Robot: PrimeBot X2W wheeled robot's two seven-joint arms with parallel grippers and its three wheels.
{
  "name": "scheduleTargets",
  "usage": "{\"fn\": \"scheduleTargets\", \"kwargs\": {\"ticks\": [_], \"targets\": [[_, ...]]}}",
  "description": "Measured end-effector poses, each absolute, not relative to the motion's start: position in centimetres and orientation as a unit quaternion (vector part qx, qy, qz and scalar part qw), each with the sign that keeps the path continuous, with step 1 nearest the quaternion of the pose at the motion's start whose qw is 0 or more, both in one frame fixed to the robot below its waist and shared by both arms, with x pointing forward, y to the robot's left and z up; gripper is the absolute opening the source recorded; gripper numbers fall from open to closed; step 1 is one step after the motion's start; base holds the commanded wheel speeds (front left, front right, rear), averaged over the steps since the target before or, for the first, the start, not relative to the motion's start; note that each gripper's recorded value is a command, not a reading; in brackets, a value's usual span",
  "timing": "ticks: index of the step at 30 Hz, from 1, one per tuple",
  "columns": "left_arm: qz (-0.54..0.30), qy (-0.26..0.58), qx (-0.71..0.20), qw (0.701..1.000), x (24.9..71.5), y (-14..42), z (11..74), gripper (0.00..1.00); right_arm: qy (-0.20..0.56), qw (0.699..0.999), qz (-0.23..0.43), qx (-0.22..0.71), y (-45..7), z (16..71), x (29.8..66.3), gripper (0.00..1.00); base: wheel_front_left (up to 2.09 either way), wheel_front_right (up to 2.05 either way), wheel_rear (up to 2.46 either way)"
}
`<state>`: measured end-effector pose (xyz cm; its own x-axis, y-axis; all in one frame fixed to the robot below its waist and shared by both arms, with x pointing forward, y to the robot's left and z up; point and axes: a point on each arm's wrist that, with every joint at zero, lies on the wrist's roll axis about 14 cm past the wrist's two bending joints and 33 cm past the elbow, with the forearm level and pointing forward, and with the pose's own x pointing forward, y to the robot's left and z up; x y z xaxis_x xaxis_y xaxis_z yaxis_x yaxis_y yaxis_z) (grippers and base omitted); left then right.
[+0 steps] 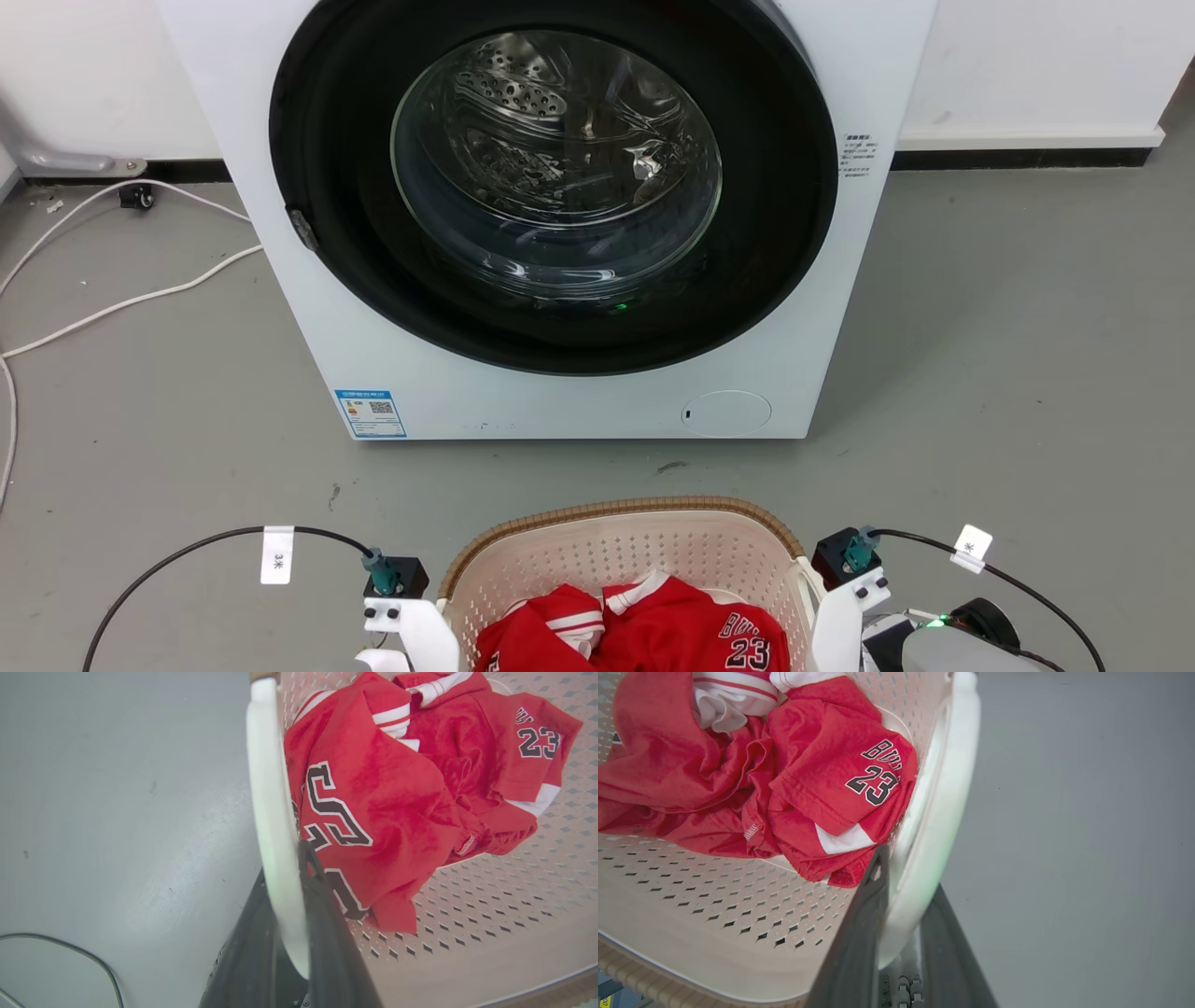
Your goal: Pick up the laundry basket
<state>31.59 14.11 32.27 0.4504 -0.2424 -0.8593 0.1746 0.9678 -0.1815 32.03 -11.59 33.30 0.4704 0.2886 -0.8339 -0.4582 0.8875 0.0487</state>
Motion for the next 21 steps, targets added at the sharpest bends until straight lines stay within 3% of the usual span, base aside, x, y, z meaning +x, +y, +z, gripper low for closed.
{"fn": "scheduleTargets", "kwargs": {"ticks": [21], "targets": [[-0.123,0.511,-0.033,0.850,31.44,14.12,32.09,0.00,0.471,0.849,0.221,-0.092,-11.50,33.04,31.81,0.00,0.00,0.00,0.00]]}}
